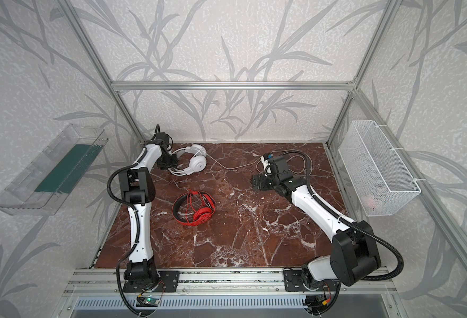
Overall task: Wrap the headphones
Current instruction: 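Grasp the white headband with the left gripper and lift the headphones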
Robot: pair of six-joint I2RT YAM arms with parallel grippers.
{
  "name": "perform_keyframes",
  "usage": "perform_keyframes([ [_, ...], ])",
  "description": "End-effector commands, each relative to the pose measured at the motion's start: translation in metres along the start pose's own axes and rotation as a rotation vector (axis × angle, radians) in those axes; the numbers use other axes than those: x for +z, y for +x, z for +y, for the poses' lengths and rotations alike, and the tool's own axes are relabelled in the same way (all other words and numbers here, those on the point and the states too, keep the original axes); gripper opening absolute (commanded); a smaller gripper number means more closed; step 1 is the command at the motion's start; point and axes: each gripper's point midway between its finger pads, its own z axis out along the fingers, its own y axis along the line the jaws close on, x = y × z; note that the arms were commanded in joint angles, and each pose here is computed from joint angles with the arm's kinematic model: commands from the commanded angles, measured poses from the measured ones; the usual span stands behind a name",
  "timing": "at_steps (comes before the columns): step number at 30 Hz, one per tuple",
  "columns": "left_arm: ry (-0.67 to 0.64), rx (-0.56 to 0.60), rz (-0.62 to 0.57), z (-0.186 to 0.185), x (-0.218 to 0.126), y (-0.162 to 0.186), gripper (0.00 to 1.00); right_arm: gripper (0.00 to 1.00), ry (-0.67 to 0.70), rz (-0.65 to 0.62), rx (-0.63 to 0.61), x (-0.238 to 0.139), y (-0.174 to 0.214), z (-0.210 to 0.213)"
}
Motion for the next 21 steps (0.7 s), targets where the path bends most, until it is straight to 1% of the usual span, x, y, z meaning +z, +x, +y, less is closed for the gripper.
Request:
perform_keyframes([
  [1,0.006,0.018,0.07,-0.006,0.002,0.021,0.39,0.99,0.017,-0.014,0.002,-0.003,-0.007,-0.003],
  [4,0.024,0.003,0.06,-0.01,-0.005,0.019,0.33,0.99,0.016,-0.01,-0.004,-0.002,-0.006,-0.003],
  [6,0.039,-0.007,0.048,-0.014,-0.011,0.017,0.26,0.99,0.016,-0.009,-0.005,-0.002,-0.005,-0.003],
  [10,0.079,-0.018,0.028,-0.022,-0.021,0.013,0.09,0.99,0.021,-0.007,-0.011,-0.002,-0.002,-0.004],
  [11,0.081,-0.015,0.022,-0.025,-0.023,0.013,0.01,0.99,0.021,-0.007,-0.013,-0.002,-0.002,-0.004],
  [15,0.092,-0.025,-0.006,-0.031,-0.036,0.007,0.0,0.99,0.032,-0.008,-0.023,-0.003,-0.001,-0.007],
  [21,0.162,-0.088,-0.072,-0.042,-0.068,-0.012,0.0,0.99,0.036,-0.011,-0.038,-0.004,-0.001,-0.008],
])
